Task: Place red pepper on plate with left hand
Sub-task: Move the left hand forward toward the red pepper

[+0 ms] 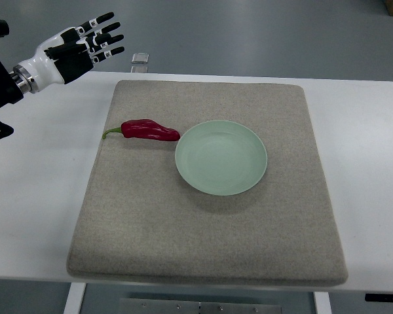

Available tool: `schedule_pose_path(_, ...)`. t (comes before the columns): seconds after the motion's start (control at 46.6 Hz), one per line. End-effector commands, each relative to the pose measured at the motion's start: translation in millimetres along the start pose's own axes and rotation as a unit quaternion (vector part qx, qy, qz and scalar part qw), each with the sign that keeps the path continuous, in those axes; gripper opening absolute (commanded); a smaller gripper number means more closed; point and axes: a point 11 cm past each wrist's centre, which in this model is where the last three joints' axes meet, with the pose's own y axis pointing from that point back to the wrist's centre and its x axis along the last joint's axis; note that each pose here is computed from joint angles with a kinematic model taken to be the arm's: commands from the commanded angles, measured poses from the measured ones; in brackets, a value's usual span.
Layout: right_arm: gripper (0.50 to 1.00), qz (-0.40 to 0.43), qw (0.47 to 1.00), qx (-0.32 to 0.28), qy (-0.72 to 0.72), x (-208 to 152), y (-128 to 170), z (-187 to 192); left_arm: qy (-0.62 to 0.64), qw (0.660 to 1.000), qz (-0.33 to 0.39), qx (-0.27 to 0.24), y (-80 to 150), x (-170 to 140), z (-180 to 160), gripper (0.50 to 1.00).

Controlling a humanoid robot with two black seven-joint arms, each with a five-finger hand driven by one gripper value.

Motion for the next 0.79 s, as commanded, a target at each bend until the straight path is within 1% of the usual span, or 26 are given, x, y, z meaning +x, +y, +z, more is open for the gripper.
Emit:
schedule_pose_path(0.0, 0.928, 0.000, 1.000, 0.000, 0.000, 0.0, 0.0, 0.0, -0.001, 1.000, 0.000, 0.001, -0.1, -0.2, -0.3, 0.996)
schedule_pose_path(0.344, 0.928, 0.000, 1.000, 0.000, 0.000, 0.0, 0.0, 0.0, -0.003, 1.000, 0.003, -0.002, -0.1, 1.2, 3.3, 0.996)
schedule_pose_path(0.451, 0.928, 0.000, 1.000, 0.000, 0.000, 0.0, 0.0, 0.0, -0.011, 1.000, 0.015, -0.001, 1.4, 8.0, 6.6, 0.996)
schedule_pose_path(0.537, 0.928, 0.000, 1.000, 0.000, 0.000, 0.0, 0.0, 0.0, -0.035, 0.999, 0.008, 0.016, -2.2, 4.0, 5.9, 0.994)
schedule_pose_path(0.623, 0.928, 0.000, 1.000, 0.000, 0.001, 0.0, 0.0, 0.0, -0.106, 0.993, -0.003, 0.053, -5.9, 0.1, 7.0, 0.994)
schedule_pose_path(0.773, 0.928, 0.000, 1.000, 0.000, 0.000, 0.0, 0.0, 0.0, -0.255, 0.958, -0.019, 0.130, -5.8, 0.7, 0.4, 0.994)
